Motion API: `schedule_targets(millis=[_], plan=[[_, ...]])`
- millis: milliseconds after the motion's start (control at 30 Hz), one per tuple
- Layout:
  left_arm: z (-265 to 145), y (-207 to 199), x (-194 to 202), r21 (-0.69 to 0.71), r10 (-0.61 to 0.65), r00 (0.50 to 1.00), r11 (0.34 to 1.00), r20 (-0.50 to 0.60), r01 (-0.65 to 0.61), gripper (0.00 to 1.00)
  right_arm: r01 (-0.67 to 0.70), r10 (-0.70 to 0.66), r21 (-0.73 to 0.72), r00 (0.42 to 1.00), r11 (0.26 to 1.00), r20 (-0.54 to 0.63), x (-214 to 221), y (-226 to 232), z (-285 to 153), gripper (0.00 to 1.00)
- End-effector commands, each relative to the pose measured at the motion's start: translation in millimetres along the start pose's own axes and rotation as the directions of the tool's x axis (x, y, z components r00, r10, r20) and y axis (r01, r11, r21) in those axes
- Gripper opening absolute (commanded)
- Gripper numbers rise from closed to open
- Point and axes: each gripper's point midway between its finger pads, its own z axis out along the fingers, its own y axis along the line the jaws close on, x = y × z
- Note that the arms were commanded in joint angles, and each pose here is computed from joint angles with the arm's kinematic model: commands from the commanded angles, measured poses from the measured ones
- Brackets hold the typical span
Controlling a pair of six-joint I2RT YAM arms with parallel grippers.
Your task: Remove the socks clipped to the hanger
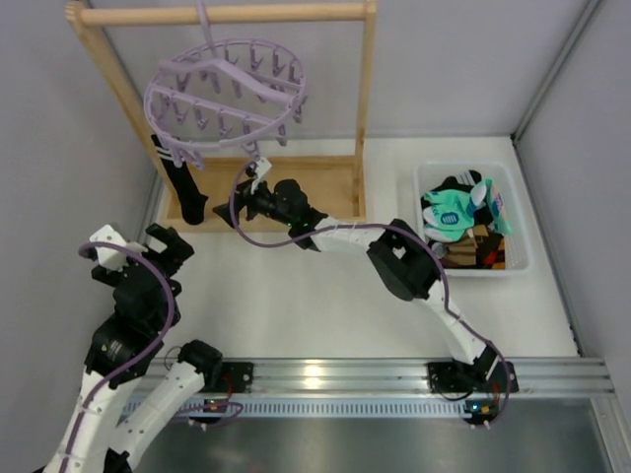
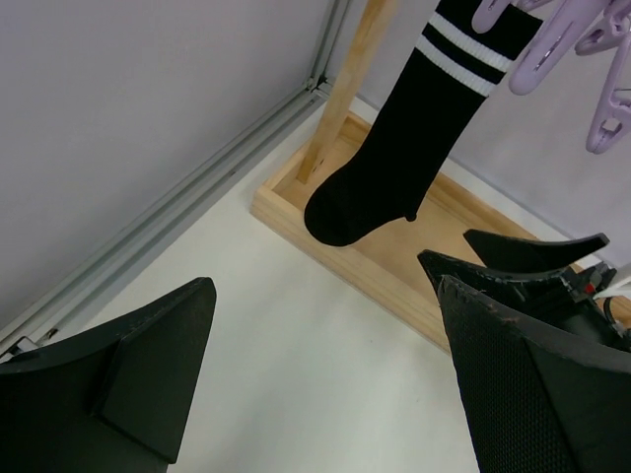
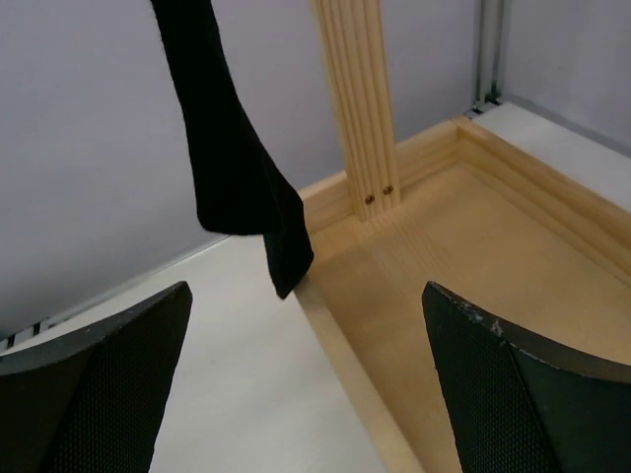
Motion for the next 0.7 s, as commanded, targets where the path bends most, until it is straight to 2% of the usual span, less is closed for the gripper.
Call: schedule_targets(millis=[0, 33, 233, 367, 567, 600, 633, 667], plan=[[5.3, -9.3, 4.7, 0.028, -0.021, 1.000, 0.999, -0.021, 0.021, 0.98, 0.063, -0.057, -0.125, 0.997, 0.990, 0.051, -5.9, 28.2, 26.3, 0.95], [4.9, -14.3, 7.1, 0.058, -0.028, 0.999, 0.998, -0.036, 0.030, 0.98, 0.098, -0.087, -0.139, 0.992, 0.985, 0.088, -20.6, 34.5, 35.0, 0.95], [7.0, -13.7, 5.4, 0.073, -0.043, 0.999, 0.996, -0.031, 0.045, 0.98, 0.131, -0.108, -0.195, 0.986, 0.972, 0.126, -7.5, 49.8, 62.0, 0.94], [6.8, -18.7, 8.3, 0.100, -0.037, 0.998, 0.994, -0.046, 0.041, 0.98, 0.183, -0.154, -0.152, 0.971, 0.971, 0.184, -10.2, 51.2, 72.4, 0.90], [4.9, -20.3, 8.7, 0.118, -0.040, 0.998, 0.992, -0.047, 0.046, 0.98, 0.212, -0.181, -0.070, 0.934, 0.975, 0.308, -32.2, 41.3, 75.5, 0.58], [4.5, -20.8, 8.8, 0.123, -0.041, 0.998, 0.991, -0.048, 0.047, 0.98, 0.216, -0.184, -0.068, 0.930, 0.974, 0.319, -33.4, 41.2, 75.5, 0.48], [4.3, -22.0, 8.9, 0.129, -0.042, 0.998, 0.991, -0.050, 0.048, 0.98, 0.218, -0.187, -0.063, 0.927, 0.974, 0.325, -34.1, 41.3, 75.7, 0.29], [4.3, -22.8, 9.6, 0.132, -0.039, 0.998, 0.990, -0.053, 0.046, 0.98, 0.223, -0.191, -0.060, 0.923, 0.973, 0.334, -36.2, 42.3, 75.7, 0.26]])
